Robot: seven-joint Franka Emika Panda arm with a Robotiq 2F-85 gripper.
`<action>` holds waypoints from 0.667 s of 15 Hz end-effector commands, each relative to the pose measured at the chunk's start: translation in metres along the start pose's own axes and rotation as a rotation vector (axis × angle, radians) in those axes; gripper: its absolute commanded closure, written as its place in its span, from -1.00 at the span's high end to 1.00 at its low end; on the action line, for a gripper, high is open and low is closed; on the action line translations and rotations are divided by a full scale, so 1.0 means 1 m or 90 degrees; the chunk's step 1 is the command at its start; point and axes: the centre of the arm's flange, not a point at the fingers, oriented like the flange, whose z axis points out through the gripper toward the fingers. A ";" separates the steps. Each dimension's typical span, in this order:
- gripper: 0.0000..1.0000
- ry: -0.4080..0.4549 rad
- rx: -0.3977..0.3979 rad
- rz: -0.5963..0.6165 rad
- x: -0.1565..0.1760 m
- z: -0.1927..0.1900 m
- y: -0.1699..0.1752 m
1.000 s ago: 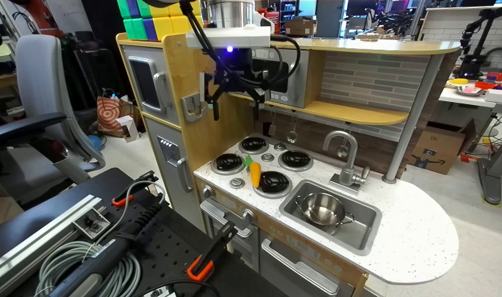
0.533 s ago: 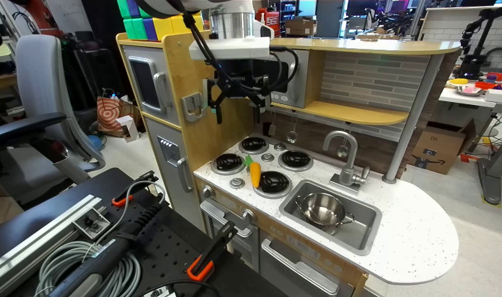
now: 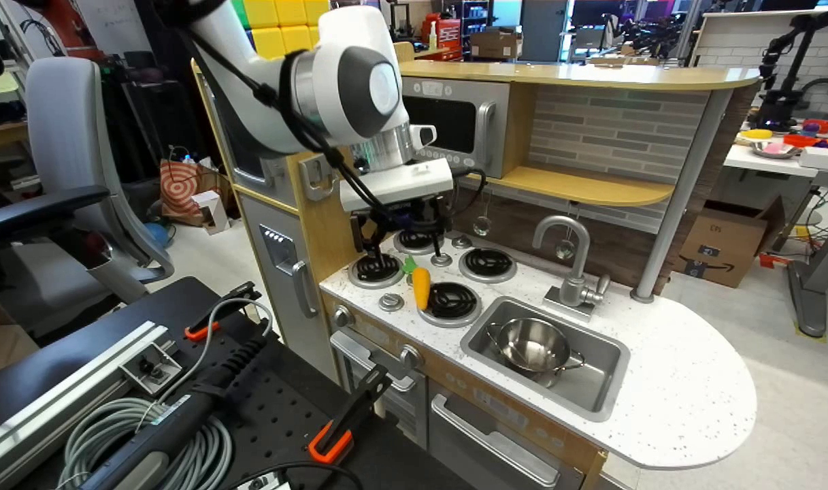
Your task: Put the carrot plush inside the pot in the sink
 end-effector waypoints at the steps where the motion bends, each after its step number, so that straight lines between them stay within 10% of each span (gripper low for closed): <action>1: 1.00 0.093 -0.016 0.027 0.008 0.037 0.004; 10: 1.00 0.198 -0.005 0.092 0.036 0.059 0.010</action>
